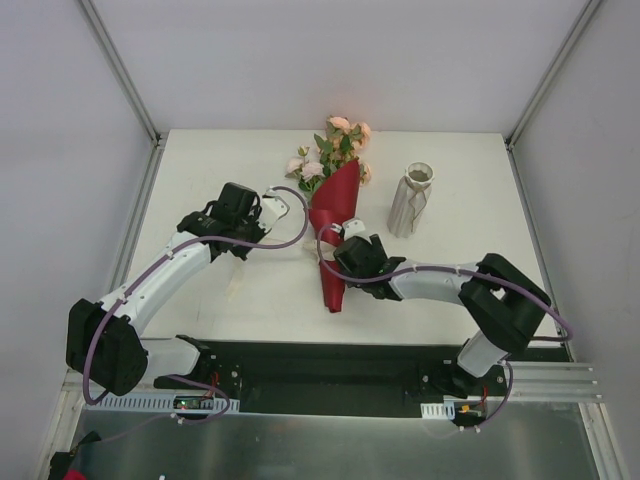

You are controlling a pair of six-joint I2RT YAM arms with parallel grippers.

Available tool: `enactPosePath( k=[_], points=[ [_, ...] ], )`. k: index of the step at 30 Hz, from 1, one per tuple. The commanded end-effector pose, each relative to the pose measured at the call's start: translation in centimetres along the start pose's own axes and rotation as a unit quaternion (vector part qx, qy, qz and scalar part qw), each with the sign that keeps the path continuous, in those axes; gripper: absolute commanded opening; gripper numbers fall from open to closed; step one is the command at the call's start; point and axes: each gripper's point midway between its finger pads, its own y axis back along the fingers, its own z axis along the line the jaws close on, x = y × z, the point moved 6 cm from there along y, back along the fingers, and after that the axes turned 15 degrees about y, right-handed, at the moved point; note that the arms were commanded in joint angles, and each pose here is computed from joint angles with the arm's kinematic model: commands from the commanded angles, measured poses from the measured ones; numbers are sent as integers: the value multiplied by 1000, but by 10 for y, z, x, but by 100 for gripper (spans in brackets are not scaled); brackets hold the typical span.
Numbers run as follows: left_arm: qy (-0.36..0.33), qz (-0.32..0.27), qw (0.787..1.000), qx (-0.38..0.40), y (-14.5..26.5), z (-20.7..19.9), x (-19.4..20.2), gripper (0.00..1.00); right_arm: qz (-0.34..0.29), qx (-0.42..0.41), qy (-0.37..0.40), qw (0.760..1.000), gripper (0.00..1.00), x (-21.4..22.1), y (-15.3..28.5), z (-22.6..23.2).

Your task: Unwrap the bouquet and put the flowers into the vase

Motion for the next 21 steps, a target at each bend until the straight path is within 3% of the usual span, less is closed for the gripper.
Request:
enactPosePath(
  k=[1, 5, 8, 9, 11, 15, 21],
  points=[
    [6, -11, 1000, -3, 9, 3, -2, 0, -32, 26, -4, 999, 69, -28, -15, -8],
    [5, -8, 1000, -2, 8, 3, 1, 0, -48, 24, -11, 998, 63, -33, -19, -7],
    [6, -7, 1000, -6, 8, 3, 1, 0, -50, 23, -13, 998, 35, -32, -17, -8],
    [7, -8, 1000, -8, 8, 4, 1, 0, -48, 25, -15, 998, 18, -29, -16, -9],
    [11, -7, 1000, -14, 9, 6, 2, 0, -53, 35, -27, 998, 1, -28, -10, -14],
    [39, -9, 997, -65, 17, 26, 3, 0, -58, 81, -59, 993, 1, -21, 11, -36],
    [127, -15, 979, -157, 36, 83, 10, 0, -42, 203, -170, 963, 1, 2, 55, -102]
  ],
)
